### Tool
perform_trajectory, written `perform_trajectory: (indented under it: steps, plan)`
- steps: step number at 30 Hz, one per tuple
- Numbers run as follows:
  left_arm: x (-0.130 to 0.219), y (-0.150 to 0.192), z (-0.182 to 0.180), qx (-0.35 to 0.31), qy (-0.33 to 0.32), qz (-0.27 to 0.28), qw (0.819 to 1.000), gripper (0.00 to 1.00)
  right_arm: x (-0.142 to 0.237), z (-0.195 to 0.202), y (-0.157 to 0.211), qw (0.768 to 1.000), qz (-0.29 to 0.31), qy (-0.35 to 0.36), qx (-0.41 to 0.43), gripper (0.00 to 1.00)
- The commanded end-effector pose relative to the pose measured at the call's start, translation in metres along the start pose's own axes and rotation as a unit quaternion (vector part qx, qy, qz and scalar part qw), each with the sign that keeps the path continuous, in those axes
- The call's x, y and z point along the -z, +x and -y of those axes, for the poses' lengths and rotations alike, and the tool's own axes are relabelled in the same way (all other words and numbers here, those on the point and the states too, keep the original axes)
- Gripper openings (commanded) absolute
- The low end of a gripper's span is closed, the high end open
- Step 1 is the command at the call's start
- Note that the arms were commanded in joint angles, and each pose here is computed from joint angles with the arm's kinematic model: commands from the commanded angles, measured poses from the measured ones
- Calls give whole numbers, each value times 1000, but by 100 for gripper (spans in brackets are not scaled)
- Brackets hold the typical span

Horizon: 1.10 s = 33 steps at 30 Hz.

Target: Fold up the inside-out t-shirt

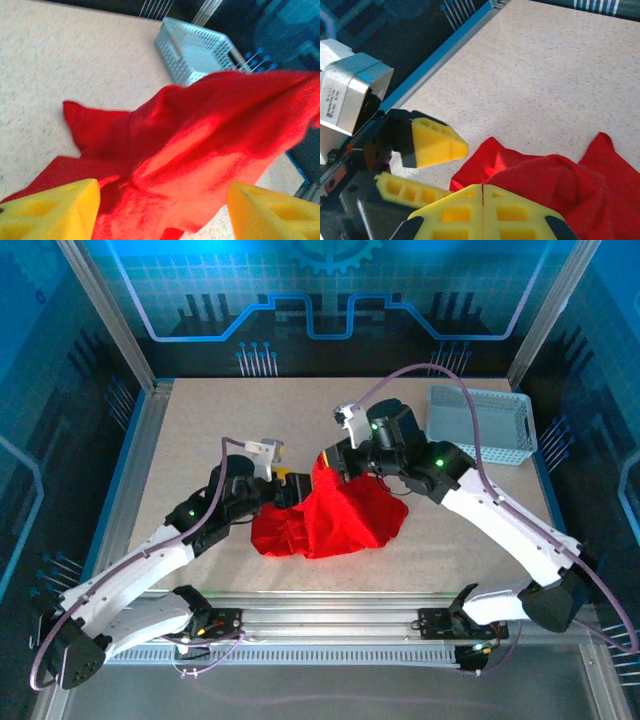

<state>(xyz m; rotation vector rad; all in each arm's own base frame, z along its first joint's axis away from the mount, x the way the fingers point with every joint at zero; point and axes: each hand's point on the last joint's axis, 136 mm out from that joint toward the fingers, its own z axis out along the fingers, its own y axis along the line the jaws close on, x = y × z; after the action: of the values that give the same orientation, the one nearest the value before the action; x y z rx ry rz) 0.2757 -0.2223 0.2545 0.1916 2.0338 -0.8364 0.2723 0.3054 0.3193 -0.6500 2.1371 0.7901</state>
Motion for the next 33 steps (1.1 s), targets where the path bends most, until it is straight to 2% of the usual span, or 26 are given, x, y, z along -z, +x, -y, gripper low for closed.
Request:
perform_trajectory:
  steps: [1, 5, 8, 12, 14, 15, 16, 18, 19, 22, 24, 30, 33]
  plan:
    - [-11, 4, 11, -16, 40, 0, 999, 71, -19, -15, 25, 998, -56, -14, -6, 0]
    - [-25, 9, 16, -9, 61, -10, 998, 66, -26, -25, 25, 998, -54, -20, 1, 0]
    - [-32, 13, 16, -7, 69, -12, 998, 55, -25, -28, 27, 999, -47, -24, 2, 0]
    - [-38, 15, 15, -4, 71, -16, 997, 24, -29, -24, 36, 998, -54, -22, 0, 1]
    - [-39, 19, 14, -2, 72, -21, 997, 9, -30, -19, 39, 998, -56, -11, -2, 12]
    - [-39, 23, 11, 1, 67, -26, 997, 2, -31, -13, 41, 998, -56, 2, -5, 21]
    - [-38, 28, 7, 5, 61, -28, 998, 0, -29, -6, 42, 998, -53, 15, -9, 29]
    - [-34, 39, -2, 13, 47, -36, 998, 0, -26, 15, 46, 997, -46, 44, -31, 44]
    - [-30, 46, -8, 18, 37, -40, 998, 0, -25, 28, 50, 996, -45, 55, -47, 48]
    - [-17, 69, -29, 37, 1, -52, 998, 0, -30, 63, 70, 991, -55, 75, -94, 52]
    - [-8, 87, -44, 55, -24, -62, 996, 0, -44, 75, 92, 988, -82, 86, -102, 52]
    - [13, 149, -74, 131, -54, -105, 984, 0, -91, 80, 152, 980, -158, 92, -81, 58]
    - [19, 171, -87, 158, -69, -115, 978, 5, -110, 76, 165, 978, -179, 90, -65, 61]
